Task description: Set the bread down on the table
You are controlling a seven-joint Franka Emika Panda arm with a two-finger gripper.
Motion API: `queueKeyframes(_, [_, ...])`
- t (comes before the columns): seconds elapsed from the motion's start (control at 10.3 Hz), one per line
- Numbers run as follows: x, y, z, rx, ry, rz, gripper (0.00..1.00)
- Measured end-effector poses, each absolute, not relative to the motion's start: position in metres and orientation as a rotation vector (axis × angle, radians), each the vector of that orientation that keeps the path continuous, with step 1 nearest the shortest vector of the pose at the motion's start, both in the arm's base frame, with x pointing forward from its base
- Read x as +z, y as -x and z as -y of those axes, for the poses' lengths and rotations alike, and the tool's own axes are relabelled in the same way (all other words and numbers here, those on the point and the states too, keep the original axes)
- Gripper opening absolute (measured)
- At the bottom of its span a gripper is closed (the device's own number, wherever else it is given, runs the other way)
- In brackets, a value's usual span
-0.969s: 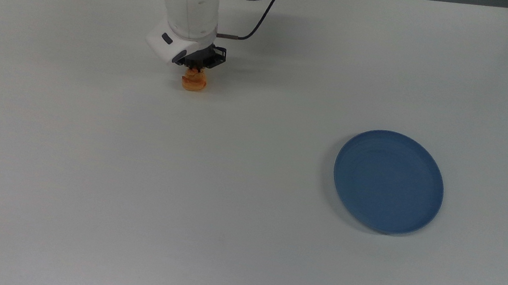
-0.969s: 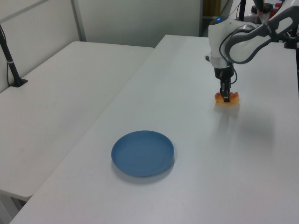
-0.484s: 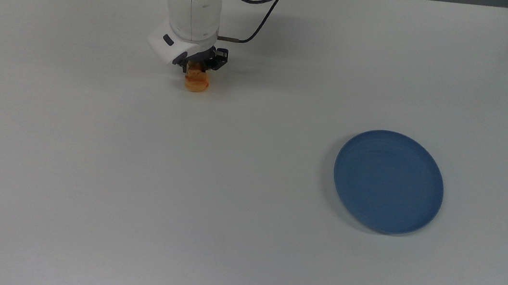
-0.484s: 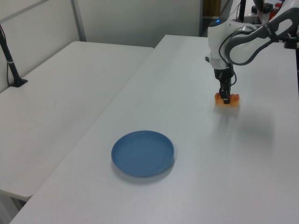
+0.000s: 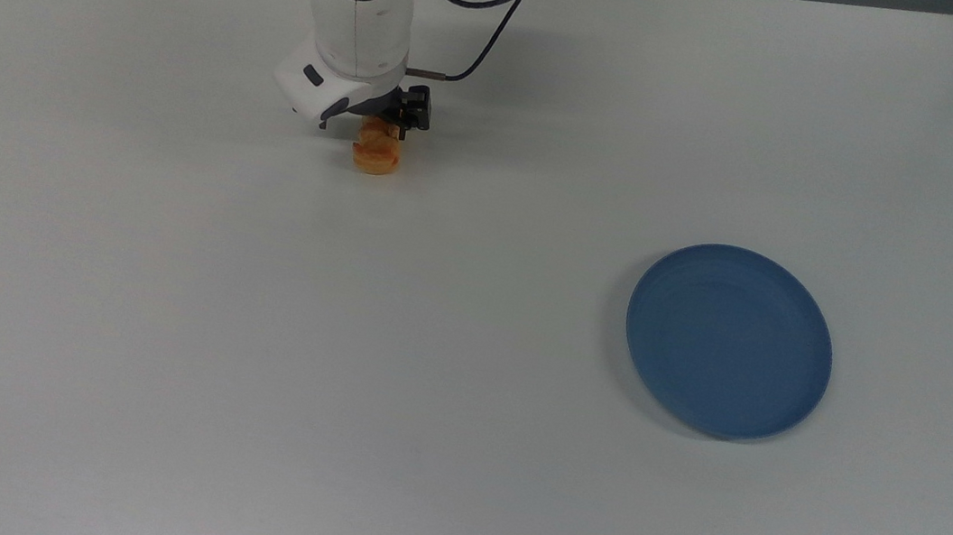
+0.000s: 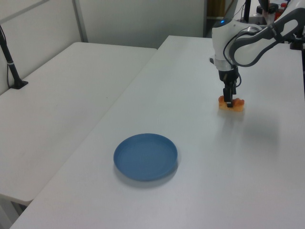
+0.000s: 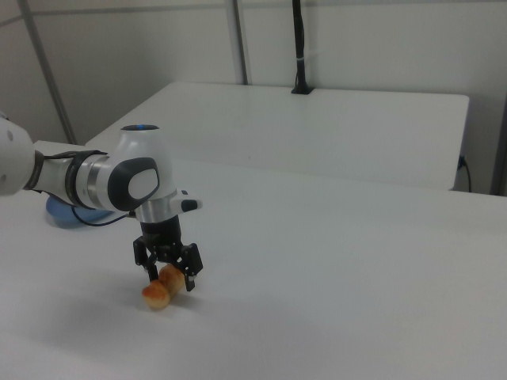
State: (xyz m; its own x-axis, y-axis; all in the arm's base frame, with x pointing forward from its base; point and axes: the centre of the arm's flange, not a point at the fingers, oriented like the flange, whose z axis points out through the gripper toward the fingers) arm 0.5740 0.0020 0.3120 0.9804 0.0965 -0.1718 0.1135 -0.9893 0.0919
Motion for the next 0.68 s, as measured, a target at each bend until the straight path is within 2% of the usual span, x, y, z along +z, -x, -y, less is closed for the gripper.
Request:
queueKeyframes(0.29, [0.318, -0.575, 0.004, -0.242, -3.028, -0.150, 1.00])
queueKeyframes(0.48, [0.355, -0.577, 0.014, -0.143, -3.035, -0.117, 1.00])
queueKeyframes(0.68, [0.409, -0.570, 0.024, -0.126, -3.034, -0.079, 1.00])
